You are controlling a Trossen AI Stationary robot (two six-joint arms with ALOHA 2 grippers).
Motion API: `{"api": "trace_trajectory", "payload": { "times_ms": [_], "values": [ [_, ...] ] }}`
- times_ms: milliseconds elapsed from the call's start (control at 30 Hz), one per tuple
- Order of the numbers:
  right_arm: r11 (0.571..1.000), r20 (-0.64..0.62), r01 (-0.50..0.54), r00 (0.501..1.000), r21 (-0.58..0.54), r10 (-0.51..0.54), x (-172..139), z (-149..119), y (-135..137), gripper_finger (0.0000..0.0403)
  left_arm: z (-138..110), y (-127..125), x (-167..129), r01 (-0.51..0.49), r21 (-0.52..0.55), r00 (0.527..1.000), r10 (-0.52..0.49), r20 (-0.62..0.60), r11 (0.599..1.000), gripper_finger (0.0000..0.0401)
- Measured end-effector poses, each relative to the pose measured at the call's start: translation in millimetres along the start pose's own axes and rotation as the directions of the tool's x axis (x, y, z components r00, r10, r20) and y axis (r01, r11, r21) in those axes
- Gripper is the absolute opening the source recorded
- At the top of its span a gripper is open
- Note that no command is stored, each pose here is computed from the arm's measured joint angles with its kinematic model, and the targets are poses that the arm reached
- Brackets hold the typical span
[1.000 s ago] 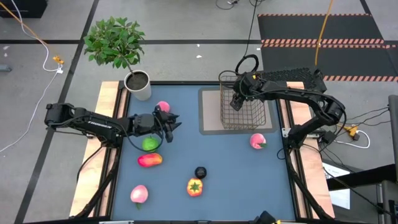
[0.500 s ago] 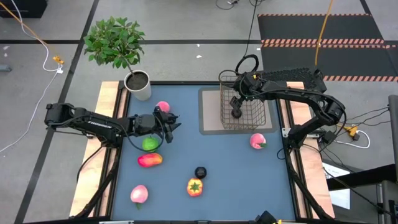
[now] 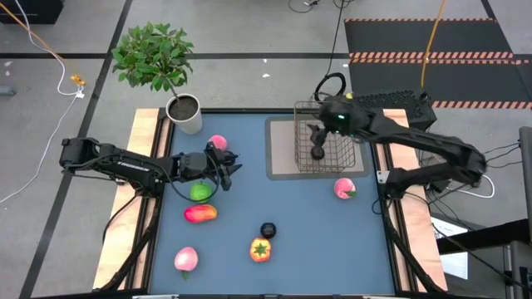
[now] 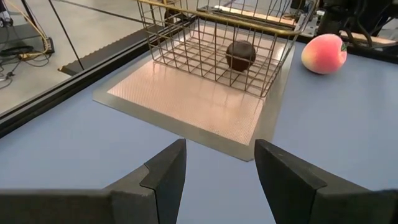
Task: Build produce basket
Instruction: Put the middle right pink peach into the gold wire basket
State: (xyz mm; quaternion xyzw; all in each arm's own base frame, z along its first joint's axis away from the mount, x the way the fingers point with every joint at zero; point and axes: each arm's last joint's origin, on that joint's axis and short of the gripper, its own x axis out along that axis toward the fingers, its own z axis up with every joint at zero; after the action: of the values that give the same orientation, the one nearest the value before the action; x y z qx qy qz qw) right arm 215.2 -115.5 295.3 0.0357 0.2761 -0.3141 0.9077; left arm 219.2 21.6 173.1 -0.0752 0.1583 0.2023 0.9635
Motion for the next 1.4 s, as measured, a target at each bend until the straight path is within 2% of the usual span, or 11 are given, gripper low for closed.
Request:
{"api": "trace_trajectory", "payload": {
  "times_ms": [133,267,367,400,500,600,800,867,967,1200,1400],
  "values": [
    [0.992,0.236,-0.125,0.964,0.003,0.121,-41.9,13.9,16.3,0.0256,0.6,-0.2,0.0,0.002,-0.014,1.0,-0.002,0.006,1.0,0.0191],
    [0.914,0.44,-0.402,0.811,-0.059,0.385,-66.1,10.3,45.3,0.0245,2.4,-2.0,-0.4,0.016,-0.049,1.0,-0.015,0.026,0.999,0.0191],
    [0.853,0.504,-0.499,0.704,-0.152,0.501,-70.6,-7.2,72.4,0.024,7.0,-7.2,-2.0,0.048,-0.059,0.996,-0.044,0.078,0.997,0.0191],
    [0.835,0.506,-0.521,0.68,-0.174,0.53,-70.6,-14.6,81.2,0.024,8.6,-9.4,-2.8,0.062,-0.062,0.994,-0.056,0.097,0.996,0.0191],
    [0.802,0.465,-0.559,0.665,-0.209,0.585,-72.0,-33.8,104.1,0.024,14.0,-16.9,-6.0,0.106,-0.047,0.982,-0.097,0.16,0.993,0.0191],
    [0.776,0.376,-0.565,0.679,-0.279,0.63,-76.9,-50.1,124.9,0.024,18.7,-22.5,-9.1,0.133,-0.003,0.968,-0.129,0.216,0.991,0.0191],
    [0.685,0.176,-0.53,0.712,-0.5,0.68,-83.0,-80.9,154.4,0.024,23.9,-24.5,-11.1,0.142,0.018,0.953,-0.141,0.27,0.99,0.0191],
    [0.632,0.114,-0.594,0.677,-0.497,0.727,-82.6,-88.1,162.9,0.024,24.9,-23.1,-10.7,0.135,0.007,0.952,-0.131,0.277,0.991,0.0191],
    [0.594,0.068,-0.691,0.627,-0.413,0.776,-79.8,-93.3,172.4,0.024,25.0,-22.8,-10.7,0.133,-0.003,0.952,-0.127,0.279,0.991,0.0191],
    [0.631,-0.01,-0.727,0.658,-0.272,0.753,-69.3,-101.0,180.9,0.0236,25.1,-22.7,-10.7,0.142,-0.042,0.952,-0.125,0.28,0.989,0.0191],
    [0.728,-0.355,-0.669,0.724,-0.153,0.591,-77.5,-107.2,164.6,0.022,24.5,-21.7,-10.4,0.111,-0.054,0.956,-0.092,0.277,0.992,0.0191]
  ]
}}
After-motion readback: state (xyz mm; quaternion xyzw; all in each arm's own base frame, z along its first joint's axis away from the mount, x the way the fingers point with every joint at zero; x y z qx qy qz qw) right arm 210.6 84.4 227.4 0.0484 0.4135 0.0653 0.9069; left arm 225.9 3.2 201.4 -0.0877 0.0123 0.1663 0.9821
